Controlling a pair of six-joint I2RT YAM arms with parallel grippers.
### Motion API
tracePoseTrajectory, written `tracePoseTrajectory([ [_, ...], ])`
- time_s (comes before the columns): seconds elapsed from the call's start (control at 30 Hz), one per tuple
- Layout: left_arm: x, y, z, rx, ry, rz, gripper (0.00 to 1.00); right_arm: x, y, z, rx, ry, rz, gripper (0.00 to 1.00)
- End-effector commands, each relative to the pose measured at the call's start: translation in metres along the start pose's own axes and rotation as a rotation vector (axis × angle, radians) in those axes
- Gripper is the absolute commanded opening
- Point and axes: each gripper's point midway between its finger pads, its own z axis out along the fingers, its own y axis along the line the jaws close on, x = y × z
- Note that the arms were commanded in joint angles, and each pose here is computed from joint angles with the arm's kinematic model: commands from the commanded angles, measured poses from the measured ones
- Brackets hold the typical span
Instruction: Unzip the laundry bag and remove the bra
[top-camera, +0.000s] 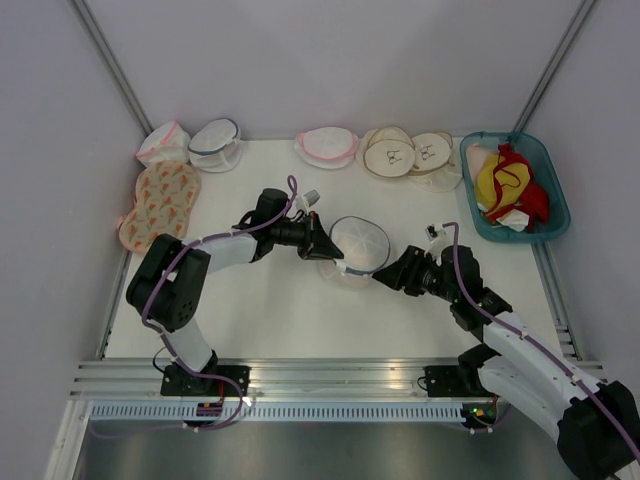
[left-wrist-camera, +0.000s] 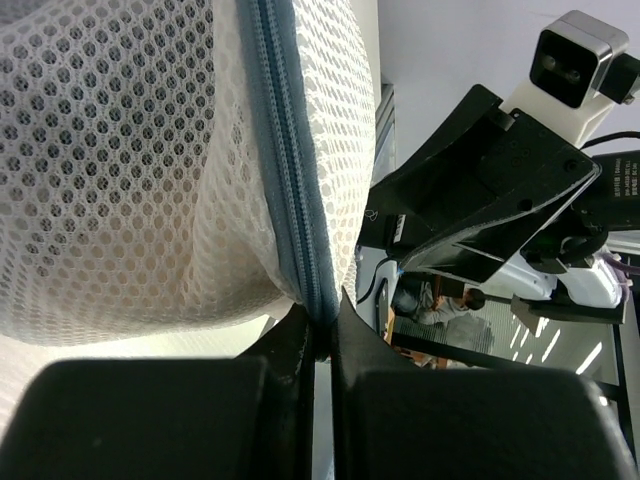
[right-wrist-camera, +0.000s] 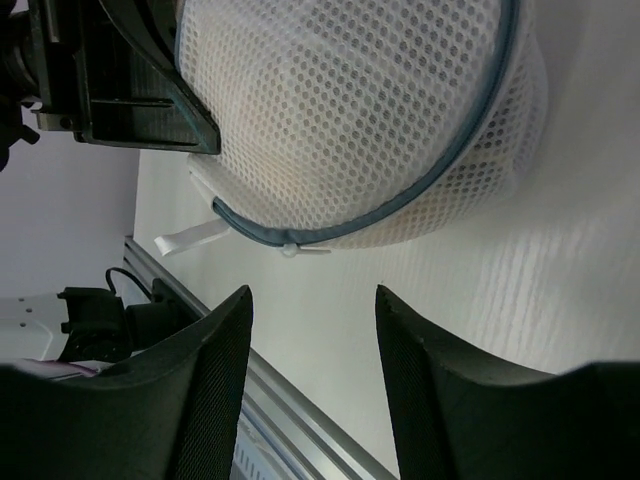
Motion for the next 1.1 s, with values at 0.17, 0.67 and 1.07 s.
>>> tracePoseTrajectory([
  [0.17, -0.002, 0.018, 0.008, 0.003, -0.017, -0.049, 0.02, -0.005, 0.03, 0.013, -0.221, -0.029, 0.004, 0.52],
  [0.67, 0.006, 0.044, 0.013, 0.011, -0.029, -0.142, 0.02, 0.015, -0.001, 0.039, -0.181, 0.019, 0.029, 0.56],
  [1.07, 0.005, 0.042, 0.013, 0.024, -0.036, -0.156, 0.02, 0.012, 0.012, 0.049, -0.234, 0.013, 0.05, 0.53],
])
